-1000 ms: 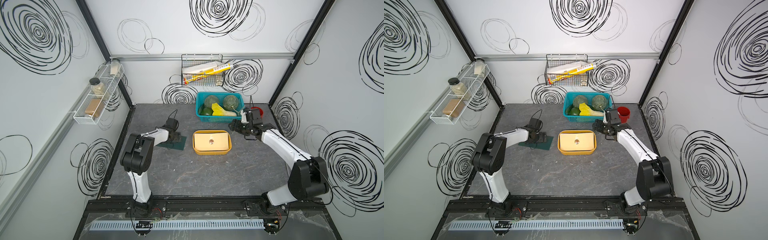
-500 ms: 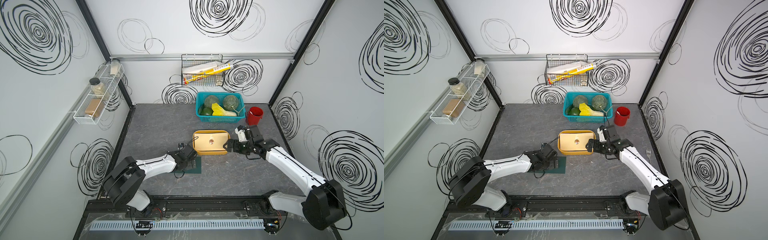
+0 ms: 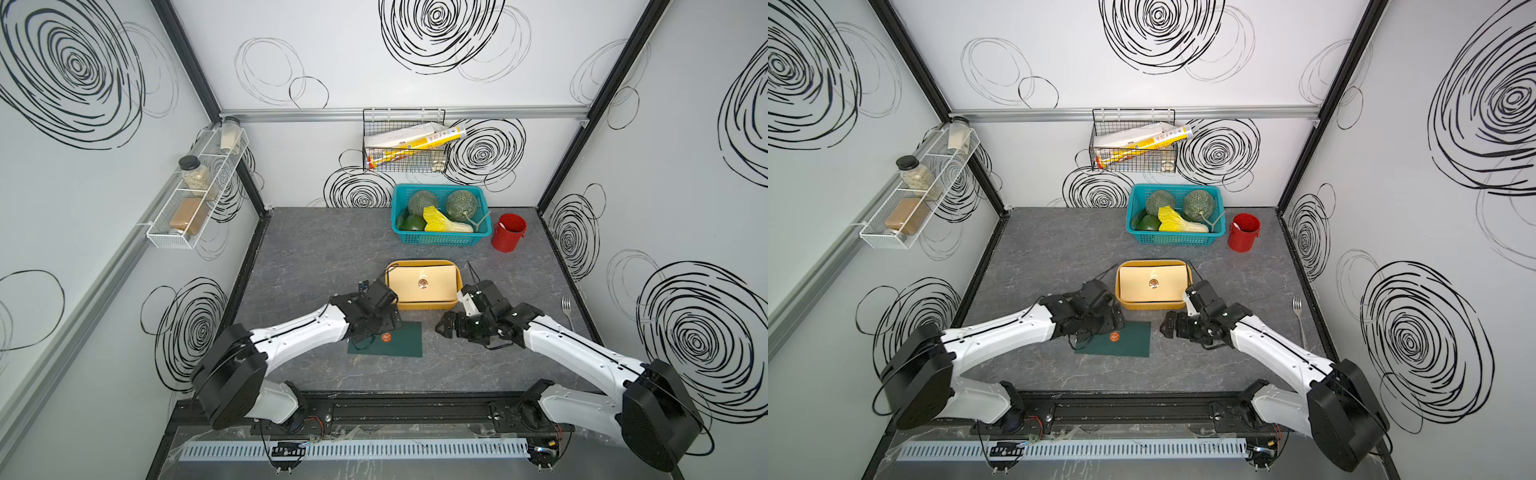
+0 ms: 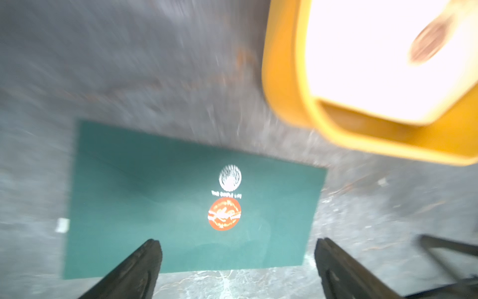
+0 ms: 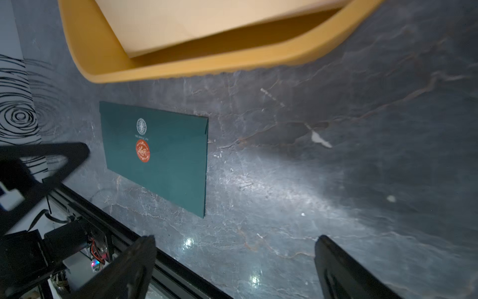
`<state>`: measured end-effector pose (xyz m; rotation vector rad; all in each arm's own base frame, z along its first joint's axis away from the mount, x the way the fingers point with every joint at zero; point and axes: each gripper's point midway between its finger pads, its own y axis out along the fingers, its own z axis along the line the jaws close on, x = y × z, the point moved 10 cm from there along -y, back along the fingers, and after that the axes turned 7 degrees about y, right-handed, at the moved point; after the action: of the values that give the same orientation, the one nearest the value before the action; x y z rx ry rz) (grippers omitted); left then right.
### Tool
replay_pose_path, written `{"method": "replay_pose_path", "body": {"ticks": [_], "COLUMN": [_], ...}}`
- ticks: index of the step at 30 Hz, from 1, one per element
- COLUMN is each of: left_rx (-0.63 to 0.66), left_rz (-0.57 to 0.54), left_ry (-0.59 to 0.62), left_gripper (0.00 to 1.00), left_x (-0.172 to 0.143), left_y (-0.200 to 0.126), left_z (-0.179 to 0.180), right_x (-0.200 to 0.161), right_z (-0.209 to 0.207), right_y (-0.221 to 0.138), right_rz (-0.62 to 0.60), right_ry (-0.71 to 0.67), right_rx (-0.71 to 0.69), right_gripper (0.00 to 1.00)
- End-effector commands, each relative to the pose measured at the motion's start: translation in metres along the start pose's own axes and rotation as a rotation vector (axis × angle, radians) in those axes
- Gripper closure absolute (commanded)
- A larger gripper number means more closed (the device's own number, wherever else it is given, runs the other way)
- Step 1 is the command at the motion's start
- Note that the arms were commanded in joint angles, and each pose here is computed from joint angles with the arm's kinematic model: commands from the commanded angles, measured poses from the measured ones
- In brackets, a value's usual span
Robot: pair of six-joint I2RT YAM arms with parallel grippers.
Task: Put the sealed envelopes into the storage box
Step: Move the envelope to the center of the board, then pick up the envelope from the center of the board.
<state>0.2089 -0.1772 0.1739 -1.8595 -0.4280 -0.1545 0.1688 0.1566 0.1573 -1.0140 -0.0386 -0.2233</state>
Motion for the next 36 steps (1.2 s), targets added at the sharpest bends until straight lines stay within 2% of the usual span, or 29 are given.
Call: {"method": "replay_pose_path", "body": {"ticks": [1, 5, 12, 23, 36], "left_rx": [0.107, 0.120, 0.018, -0.110, -0.142], "left_rz": [0.046, 0.114, 0.180, 0.242, 0.267], "left_ry": [0.095, 0.151, 0.162, 0.183, 0.207], "left_gripper": [0.01, 0.01, 0.01, 0.01, 0.01], "left_x": [0.002, -0.005, -0.025, -0.046, -0.062], "left_y": [0.000, 0.015, 0.038, 0.043, 0.047], "left_z": [0.039, 0.054, 0.061, 0.056, 0.045], "right_x": [-0.003, -0.006, -0.016, -0.030, -0.036], "right_z": [0.012, 0.027, 0.042, 0.052, 0.052], "right_y": [0.013, 0.028, 0.064, 0.091, 0.097], "right_rz": [-0.058, -0.083, -0.022, 0.020, 0.026], "right_ry": [0.100, 0.135, 0.102, 0.078, 0.076], "right_rx": [0.010, -0.005, -0.082, -0.127, -0.138], "right_gripper": [0.00, 0.00, 0.00, 0.00, 0.00]}}
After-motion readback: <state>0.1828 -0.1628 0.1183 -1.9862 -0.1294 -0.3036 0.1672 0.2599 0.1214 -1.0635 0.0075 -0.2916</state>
